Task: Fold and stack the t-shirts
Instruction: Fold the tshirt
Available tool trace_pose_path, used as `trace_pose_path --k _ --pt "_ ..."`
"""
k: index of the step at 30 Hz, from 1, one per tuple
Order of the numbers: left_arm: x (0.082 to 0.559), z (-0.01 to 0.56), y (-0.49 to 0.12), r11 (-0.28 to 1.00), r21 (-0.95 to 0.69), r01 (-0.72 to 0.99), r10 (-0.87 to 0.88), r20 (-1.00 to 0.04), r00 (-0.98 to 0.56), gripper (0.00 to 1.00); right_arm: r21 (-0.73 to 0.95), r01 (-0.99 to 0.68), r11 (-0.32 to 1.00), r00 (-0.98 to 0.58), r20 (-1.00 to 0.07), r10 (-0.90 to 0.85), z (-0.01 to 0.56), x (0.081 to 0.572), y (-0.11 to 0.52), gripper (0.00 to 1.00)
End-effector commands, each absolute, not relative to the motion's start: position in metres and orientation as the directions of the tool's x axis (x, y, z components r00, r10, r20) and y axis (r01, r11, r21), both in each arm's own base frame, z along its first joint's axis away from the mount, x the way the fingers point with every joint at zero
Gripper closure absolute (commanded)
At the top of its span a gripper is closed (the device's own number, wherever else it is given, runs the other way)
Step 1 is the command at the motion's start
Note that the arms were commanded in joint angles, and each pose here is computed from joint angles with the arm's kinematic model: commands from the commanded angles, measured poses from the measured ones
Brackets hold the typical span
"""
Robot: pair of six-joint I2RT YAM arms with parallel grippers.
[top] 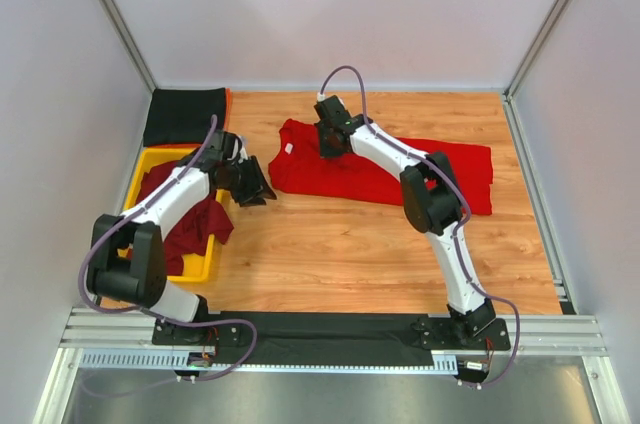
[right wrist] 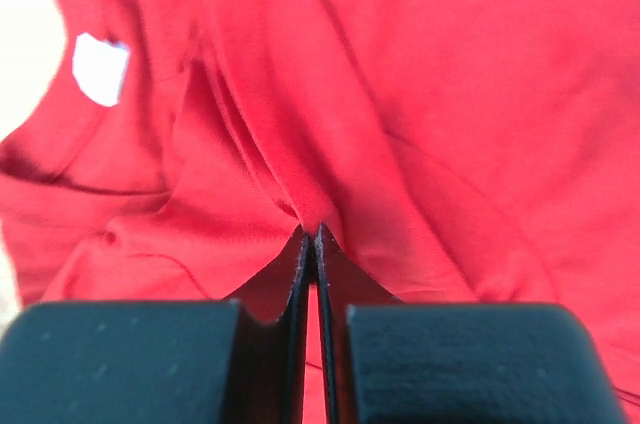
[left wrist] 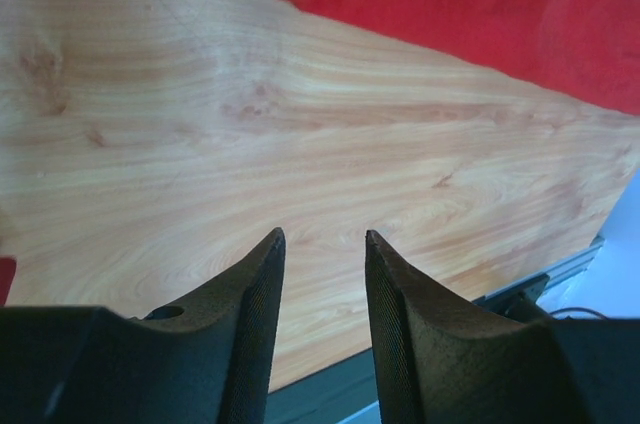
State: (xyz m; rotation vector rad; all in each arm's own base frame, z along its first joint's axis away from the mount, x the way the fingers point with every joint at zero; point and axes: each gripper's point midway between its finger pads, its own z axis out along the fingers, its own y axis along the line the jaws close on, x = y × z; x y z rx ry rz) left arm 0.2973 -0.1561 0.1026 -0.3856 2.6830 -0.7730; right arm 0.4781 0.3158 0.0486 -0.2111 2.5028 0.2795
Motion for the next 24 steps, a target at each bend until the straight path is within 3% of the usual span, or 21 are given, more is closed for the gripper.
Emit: trace_pose_path --k 1,5,8,13,19,21,22,24 --pt "0.317 0.091 -0.165 0.783 -0.593 -0.186 -0.378 -0.218 -0.900 0.55 0.257 -0.291 0.921 -0.748 -0.661 -0.052 0.102 0.484 0.346 0.96" --pt "0.329 0.068 -0.168 0.805 -0.556 -0.208 -0.359 -0.178 -0.916 0.55 0.300 -0.311 0.902 -0.762 -0.646 -0.048 0.099 0.480 0.355 0.95" --pt "0.340 0.068 -0.167 0.822 -0.533 -0.203 -0.357 -0.204 -0.911 0.55 0.318 -0.328 0.889 -0.768 -0.638 -0.055 0.098 0.477 0.360 0.91" --pt "0.365 0.074 -0.171 0.833 -0.523 -0.179 -0.350 -0.248 -0.903 0.56 0.277 -0.309 0.910 -0.758 -0.650 -0.060 0.097 0.481 0.352 0.83" --pt "0.376 0.071 -0.179 0.820 -0.542 -0.183 -0.356 -0.233 -0.905 0.58 0.207 -0.308 0.929 -0.741 -0.665 -0.098 0.097 0.482 0.341 0.82" --pt "0.379 0.070 -0.186 0.802 -0.575 -0.162 -0.350 -0.231 -0.908 0.58 0.199 -0.309 0.930 -0.736 -0.670 -0.101 0.099 0.483 0.339 0.85" --pt "0.381 0.072 -0.190 0.793 -0.592 -0.144 -0.342 -0.237 -0.909 0.58 0.194 -0.313 0.930 -0.730 -0.676 -0.104 0.101 0.484 0.339 0.93" --pt "0.388 0.080 -0.199 0.769 -0.631 -0.103 -0.326 -0.249 -0.912 0.58 0.186 -0.310 0.933 -0.725 -0.681 -0.105 0.102 0.486 0.337 0.97"
